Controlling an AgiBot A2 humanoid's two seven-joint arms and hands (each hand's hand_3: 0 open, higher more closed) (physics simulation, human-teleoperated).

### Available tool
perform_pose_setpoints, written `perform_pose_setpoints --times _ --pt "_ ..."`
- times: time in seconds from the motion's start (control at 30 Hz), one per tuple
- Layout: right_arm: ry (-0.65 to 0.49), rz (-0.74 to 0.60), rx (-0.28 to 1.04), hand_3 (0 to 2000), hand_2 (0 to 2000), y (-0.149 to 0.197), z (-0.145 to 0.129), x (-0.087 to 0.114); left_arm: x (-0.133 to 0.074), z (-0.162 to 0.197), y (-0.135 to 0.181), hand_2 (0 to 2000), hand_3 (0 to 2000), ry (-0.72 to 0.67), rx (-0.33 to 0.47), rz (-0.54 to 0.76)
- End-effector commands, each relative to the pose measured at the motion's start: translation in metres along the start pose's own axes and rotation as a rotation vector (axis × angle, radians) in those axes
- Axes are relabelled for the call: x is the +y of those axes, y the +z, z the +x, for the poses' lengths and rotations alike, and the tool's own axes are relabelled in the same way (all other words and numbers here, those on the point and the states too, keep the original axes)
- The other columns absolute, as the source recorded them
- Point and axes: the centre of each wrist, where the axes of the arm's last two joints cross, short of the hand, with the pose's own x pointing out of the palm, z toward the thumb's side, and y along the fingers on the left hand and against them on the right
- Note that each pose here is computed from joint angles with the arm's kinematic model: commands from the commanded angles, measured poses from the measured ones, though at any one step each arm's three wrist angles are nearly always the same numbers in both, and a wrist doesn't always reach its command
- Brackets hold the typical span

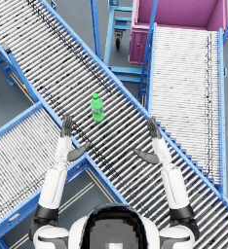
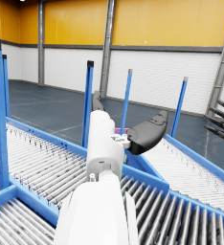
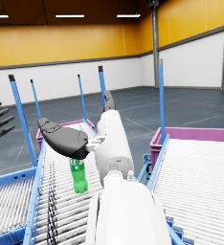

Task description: Pick up the oil and place it on the left assembly line, put the cola on the right, and keep Sprite still

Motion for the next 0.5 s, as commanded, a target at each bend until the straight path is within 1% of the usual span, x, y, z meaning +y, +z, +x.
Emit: perform_pose_setpoints --times 0.03,0.5 --pt "0.0 0.0 0.0 0 0 0.0 0.0 0.0 0.0 0.0 0.0 0 0 0.0 0.0 0.0" --pt "0.0 0.0 0.0 0 0 0.0 0.0 0.0 0.0 0.0 0.0 0 0 0.0 0.0 0.0"
